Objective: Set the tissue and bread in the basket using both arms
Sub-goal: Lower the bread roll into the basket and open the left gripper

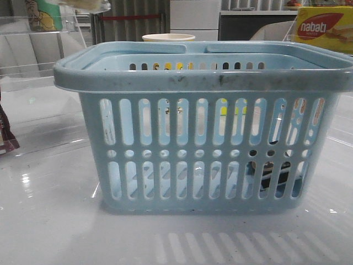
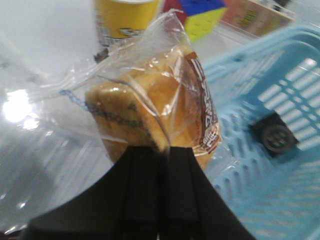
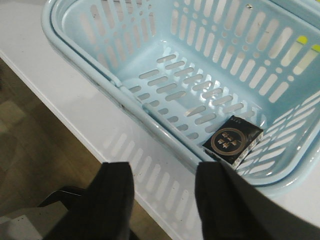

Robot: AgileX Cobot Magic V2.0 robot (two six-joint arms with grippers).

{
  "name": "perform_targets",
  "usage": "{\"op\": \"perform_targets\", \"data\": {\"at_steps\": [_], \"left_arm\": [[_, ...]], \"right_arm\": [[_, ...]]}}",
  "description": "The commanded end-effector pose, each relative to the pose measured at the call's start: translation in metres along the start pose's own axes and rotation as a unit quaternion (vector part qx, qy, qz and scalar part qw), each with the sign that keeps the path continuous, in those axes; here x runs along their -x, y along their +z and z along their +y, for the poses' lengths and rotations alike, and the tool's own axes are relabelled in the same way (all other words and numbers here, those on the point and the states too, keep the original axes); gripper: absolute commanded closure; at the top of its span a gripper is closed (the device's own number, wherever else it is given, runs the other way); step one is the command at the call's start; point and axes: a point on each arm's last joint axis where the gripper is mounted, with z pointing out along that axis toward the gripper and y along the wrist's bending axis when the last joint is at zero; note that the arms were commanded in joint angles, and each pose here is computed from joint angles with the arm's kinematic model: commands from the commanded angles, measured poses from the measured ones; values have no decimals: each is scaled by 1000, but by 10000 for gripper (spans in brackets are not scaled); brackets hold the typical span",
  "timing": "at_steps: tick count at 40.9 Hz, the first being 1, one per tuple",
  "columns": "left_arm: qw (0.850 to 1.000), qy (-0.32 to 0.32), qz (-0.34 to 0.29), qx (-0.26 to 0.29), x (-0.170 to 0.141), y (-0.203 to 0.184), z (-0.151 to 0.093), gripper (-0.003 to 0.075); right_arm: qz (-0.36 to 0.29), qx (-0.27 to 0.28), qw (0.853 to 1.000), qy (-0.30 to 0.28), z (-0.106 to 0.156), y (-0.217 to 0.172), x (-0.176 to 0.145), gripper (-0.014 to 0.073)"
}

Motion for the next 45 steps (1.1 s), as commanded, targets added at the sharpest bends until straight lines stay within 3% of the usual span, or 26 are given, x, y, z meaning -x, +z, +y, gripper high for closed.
{"op": "perform_targets", "data": {"at_steps": [1,9,15,20,25,30,37,45], "left_arm": [[996,50,-39,-56,13,-14,-40,627],[990,87,-20,-109,14,15,-78,627],[987,94,-5,-127,14,43,-92,619],[988,91,-8,-125,15,61,-93,510],[990,86,-15,-114,17,69,-87,321],[991,84,-23,-106,20,62,-82,239],[988,105,-57,-93,26,30,-88,242],[981,142,-57,-122,8,-11,-118,242]], "right_arm": [[-46,-7,999,0,0,-8,11,183],[-46,-7,999,0,0,-8,11,183],[-46,-7,999,0,0,-8,11,183],[-46,-7,999,0,0,-8,11,183],[-46,-7,999,0,0,-8,11,183],[-46,-7,999,0,0,-8,11,183],[-46,-7,999,0,0,-8,11,183],[-46,-7,999,0,0,-8,11,183]]}}
